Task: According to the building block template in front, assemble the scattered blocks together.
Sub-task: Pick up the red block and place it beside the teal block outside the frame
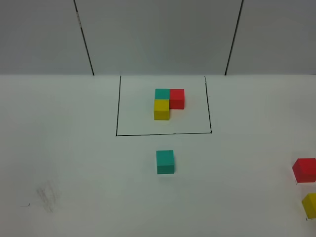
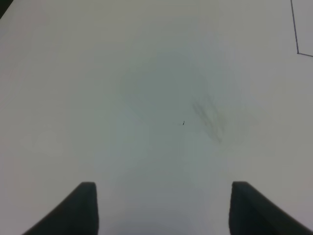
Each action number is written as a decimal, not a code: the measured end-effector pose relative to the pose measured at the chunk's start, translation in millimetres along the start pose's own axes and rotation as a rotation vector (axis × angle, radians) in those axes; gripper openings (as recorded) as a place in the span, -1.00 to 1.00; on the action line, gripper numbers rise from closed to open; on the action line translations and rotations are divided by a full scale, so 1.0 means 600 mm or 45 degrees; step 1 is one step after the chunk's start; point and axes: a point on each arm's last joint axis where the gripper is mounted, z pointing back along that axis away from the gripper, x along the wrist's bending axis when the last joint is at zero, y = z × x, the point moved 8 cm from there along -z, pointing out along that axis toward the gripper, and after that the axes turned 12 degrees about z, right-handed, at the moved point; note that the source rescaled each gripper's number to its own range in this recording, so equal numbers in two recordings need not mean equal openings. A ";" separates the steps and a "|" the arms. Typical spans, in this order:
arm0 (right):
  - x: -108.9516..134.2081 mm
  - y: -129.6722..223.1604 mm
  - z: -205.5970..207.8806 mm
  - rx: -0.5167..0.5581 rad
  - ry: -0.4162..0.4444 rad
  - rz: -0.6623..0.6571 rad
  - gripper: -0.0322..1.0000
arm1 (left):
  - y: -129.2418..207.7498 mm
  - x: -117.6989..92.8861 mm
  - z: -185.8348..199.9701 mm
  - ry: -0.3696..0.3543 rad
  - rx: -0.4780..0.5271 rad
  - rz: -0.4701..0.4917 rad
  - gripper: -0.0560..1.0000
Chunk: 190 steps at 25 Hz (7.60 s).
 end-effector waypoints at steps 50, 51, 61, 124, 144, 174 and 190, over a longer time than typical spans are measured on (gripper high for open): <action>-0.006 0.079 -0.423 0.829 -0.150 0.018 0.60 | 0.000 0.000 0.000 0.000 0.000 0.000 -0.20; -0.006 0.084 -0.427 0.839 -0.152 0.018 0.60 | 0.000 0.000 0.000 0.000 0.000 0.000 -0.20; -0.004 0.094 -0.441 0.847 -0.154 0.014 0.50 | 0.000 0.000 0.000 0.000 0.000 0.000 -0.20; 0.407 -0.073 -0.390 0.528 -0.954 2.034 -0.48 | 0.000 0.000 0.000 0.000 0.000 0.000 -0.20; 0.454 -0.055 -0.401 0.475 -1.031 1.936 -0.48 | 0.000 0.000 0.000 0.000 0.000 0.000 -0.20; 0.477 -0.020 -0.447 0.471 -1.056 1.907 -0.48 | 0.000 0.000 0.000 0.000 0.000 0.000 -0.20; 0.485 -0.002 -0.465 0.496 -1.065 1.864 -0.48 | 0.000 0.000 0.000 0.000 0.000 0.000 -0.20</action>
